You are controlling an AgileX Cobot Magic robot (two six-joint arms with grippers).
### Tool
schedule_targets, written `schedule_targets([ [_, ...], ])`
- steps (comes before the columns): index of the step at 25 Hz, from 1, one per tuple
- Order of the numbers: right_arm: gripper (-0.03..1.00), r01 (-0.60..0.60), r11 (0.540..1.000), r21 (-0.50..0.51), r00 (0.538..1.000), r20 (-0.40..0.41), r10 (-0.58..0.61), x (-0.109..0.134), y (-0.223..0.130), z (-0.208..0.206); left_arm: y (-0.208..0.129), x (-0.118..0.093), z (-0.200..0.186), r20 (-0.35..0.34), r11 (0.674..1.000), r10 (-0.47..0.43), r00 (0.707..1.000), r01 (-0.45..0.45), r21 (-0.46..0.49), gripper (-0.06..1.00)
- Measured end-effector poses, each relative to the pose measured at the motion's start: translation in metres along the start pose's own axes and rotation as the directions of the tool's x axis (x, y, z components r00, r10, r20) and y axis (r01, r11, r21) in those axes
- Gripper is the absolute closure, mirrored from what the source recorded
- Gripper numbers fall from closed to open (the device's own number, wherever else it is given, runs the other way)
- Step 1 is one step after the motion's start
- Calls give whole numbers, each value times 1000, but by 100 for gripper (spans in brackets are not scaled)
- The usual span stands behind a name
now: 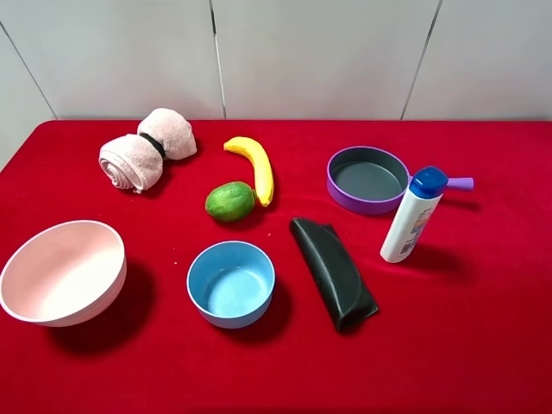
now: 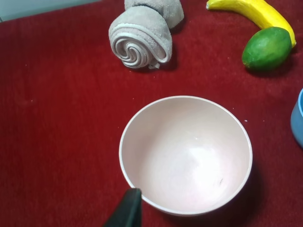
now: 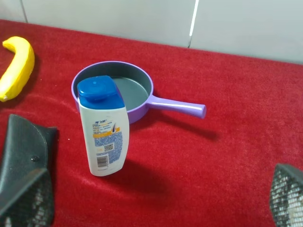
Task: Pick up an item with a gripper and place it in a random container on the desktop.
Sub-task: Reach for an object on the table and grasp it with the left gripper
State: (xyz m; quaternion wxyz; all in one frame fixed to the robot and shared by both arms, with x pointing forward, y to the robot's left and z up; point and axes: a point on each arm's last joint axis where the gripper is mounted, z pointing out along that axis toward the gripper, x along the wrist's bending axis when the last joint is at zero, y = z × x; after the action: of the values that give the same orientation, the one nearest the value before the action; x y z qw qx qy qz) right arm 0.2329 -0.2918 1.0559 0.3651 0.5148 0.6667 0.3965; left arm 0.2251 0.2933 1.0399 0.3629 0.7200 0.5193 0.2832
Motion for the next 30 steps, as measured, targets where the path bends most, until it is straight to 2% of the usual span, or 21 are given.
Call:
schedule_targets([
  [30, 27, 0, 1000, 0, 1000, 0, 0, 0, 0, 0, 0, 0, 0, 0, 1000, 0, 1000, 0, 0, -4],
])
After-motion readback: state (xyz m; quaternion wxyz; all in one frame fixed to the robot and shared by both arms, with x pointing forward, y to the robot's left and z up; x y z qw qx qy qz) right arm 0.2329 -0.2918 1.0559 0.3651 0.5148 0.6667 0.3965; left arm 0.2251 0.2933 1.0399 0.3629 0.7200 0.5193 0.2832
